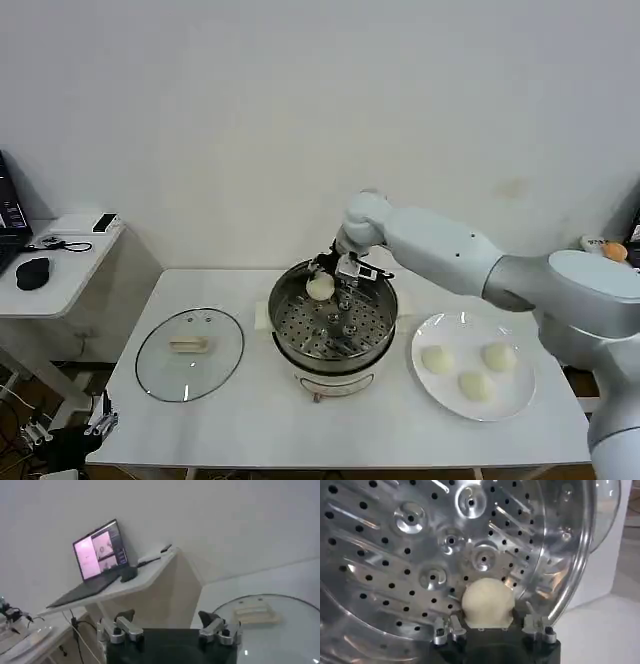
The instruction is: Take steamed baozi put them in steamer then cover it.
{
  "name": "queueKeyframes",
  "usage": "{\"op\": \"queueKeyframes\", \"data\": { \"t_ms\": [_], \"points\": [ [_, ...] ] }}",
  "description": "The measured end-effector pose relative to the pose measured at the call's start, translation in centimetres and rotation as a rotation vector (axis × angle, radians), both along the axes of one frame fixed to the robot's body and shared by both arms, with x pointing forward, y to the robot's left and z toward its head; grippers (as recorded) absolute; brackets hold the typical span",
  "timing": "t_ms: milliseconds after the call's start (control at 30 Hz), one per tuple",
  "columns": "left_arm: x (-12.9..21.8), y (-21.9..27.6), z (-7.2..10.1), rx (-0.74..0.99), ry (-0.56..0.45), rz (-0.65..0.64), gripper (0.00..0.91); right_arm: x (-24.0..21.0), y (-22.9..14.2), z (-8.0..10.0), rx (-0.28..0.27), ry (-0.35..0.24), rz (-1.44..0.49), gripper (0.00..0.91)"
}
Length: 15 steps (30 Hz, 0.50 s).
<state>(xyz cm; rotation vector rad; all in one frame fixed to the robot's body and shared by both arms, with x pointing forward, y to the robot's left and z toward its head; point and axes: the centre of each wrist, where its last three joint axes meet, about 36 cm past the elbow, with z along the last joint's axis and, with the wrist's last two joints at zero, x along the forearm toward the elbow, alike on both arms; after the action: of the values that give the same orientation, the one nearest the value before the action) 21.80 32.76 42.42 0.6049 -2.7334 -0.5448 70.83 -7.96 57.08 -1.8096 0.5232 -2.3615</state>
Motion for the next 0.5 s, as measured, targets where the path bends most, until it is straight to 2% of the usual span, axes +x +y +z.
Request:
{"op": "queueKeyframes", "data": {
  "t_ms": [133,300,500],
  "points": [
    [0.0,0.0,0.0,-0.002,0.000,0.000,0.907,0.1,-0.3,0.3,-0.002,-0.007,0.000,0.907],
    [0.0,-0.2,-0.1,-0.005,0.002,-0.004,0.907,-0.1,-0.7,1.9,0.010,-0.016,-0.006,0.907],
    [0.0,-0.3,-0.1,-0.003,0.006,-0.016,0.907,-1.0,-2.2,5.4,0.054,-0.017,-0.054,0.907]
  ]
}}
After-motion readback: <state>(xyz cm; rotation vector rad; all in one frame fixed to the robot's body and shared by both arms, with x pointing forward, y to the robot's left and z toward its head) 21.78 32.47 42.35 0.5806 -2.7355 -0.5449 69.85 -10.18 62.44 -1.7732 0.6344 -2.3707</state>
